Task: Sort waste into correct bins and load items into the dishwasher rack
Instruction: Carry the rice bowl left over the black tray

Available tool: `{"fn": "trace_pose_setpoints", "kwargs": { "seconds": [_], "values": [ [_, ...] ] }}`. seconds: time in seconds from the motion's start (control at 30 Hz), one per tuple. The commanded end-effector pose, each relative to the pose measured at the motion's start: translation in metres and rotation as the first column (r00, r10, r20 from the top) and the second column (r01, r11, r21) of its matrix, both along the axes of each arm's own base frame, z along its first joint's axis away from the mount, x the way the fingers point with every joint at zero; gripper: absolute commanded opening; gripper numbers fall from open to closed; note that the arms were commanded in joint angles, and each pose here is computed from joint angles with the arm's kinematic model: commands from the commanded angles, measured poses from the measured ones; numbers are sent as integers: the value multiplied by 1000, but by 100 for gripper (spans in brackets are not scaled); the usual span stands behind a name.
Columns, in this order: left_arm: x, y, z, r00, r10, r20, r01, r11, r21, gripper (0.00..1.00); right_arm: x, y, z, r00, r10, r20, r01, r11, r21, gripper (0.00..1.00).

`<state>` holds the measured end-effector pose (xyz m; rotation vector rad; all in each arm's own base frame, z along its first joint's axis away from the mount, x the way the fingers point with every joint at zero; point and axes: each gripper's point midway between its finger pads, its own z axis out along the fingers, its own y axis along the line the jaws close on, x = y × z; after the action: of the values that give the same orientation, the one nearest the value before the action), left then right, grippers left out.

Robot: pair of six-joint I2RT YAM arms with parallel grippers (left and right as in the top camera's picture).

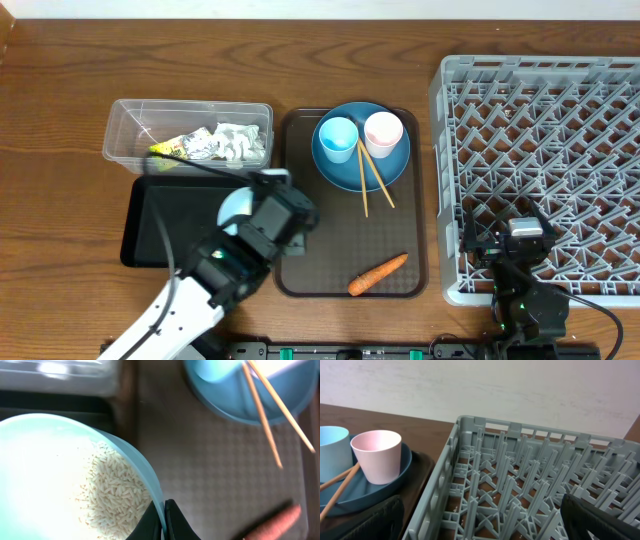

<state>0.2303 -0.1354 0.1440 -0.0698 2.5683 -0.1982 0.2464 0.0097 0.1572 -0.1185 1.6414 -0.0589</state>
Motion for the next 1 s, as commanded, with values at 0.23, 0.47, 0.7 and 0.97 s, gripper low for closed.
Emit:
{"fn": "trace_pose_setpoints", "kwargs": {
  "seconds": [0.23, 0.47, 0.7, 0.97],
  "values": [
    [7, 24, 3, 996, -44, -74, 33, 990, -139, 6, 0, -1, -1, 1000, -6, -4, 6, 1000, 7, 99],
    [16, 45, 8, 995, -52, -79, 31, 967, -254, 6, 0, -1, -1, 1000, -6, -4, 6, 1000, 6, 99],
    [23, 65, 15, 998, -50, -45, 32, 941, -338, 6, 0, -1, -1, 1000, -6, -4, 6, 1000, 7, 99],
    [22, 77, 18, 996, -93, 18, 91, 894, -439, 6, 0, -1, -1, 1000, -6, -4, 6, 1000, 7, 99]
  ]
}}
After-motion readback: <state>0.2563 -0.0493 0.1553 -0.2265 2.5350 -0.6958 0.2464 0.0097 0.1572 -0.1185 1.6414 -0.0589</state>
